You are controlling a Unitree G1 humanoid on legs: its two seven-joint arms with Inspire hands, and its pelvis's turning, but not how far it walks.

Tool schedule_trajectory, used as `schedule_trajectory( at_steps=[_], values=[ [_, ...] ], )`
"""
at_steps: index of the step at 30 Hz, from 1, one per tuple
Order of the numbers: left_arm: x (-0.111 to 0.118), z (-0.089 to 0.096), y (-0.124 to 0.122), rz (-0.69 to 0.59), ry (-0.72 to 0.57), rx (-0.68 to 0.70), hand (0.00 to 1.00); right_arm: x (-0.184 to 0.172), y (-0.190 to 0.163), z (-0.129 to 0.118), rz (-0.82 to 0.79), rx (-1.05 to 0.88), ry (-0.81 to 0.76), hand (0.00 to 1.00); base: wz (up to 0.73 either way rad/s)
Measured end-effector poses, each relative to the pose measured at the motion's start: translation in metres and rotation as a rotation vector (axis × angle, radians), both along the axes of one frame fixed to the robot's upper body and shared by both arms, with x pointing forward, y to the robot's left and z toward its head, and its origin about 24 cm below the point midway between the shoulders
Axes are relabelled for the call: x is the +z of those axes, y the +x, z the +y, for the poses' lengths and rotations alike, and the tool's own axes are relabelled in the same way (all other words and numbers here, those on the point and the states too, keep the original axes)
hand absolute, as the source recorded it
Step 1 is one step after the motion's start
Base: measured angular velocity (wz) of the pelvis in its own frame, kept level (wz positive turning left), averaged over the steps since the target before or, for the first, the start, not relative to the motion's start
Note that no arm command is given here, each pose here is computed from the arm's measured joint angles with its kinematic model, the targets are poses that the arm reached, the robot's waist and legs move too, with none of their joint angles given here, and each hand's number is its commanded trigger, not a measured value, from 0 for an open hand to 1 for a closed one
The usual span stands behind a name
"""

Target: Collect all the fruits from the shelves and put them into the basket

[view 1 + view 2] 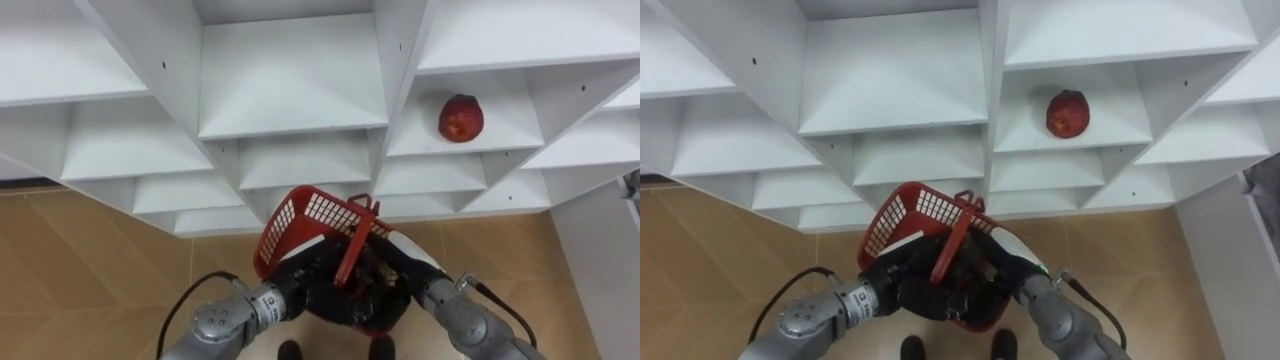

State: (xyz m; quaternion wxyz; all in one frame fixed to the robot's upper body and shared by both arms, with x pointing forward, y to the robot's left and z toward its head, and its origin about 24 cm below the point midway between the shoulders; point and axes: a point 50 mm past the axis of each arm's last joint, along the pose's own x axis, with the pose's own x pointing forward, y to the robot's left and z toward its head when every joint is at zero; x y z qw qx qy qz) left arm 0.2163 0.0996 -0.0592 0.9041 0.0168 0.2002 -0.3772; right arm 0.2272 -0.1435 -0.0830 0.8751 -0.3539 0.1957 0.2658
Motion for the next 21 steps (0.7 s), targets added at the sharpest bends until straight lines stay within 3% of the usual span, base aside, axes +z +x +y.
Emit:
schedule_trajectory(
  at_steps=[6,9,21],
  values=[
    [-0.006,0.012,-0.003,-0.039,0.131,-0.007,1.00,0.000,-0.001,0.000,0.009,0.009,0.004,0.00,0.00],
    [-0.016,0.020,-0.009,0.000,0.161,0.028,1.00,0.000,-0.002,0.001,0.005,0.011,0.009,0.00,0.00],
    [-0.027,0.042,-0.013,0.060,0.157,0.195,1.00,0.023,-0.002,0.008,-0.107,0.037,0.071,0.00,0.00]
  ],
)
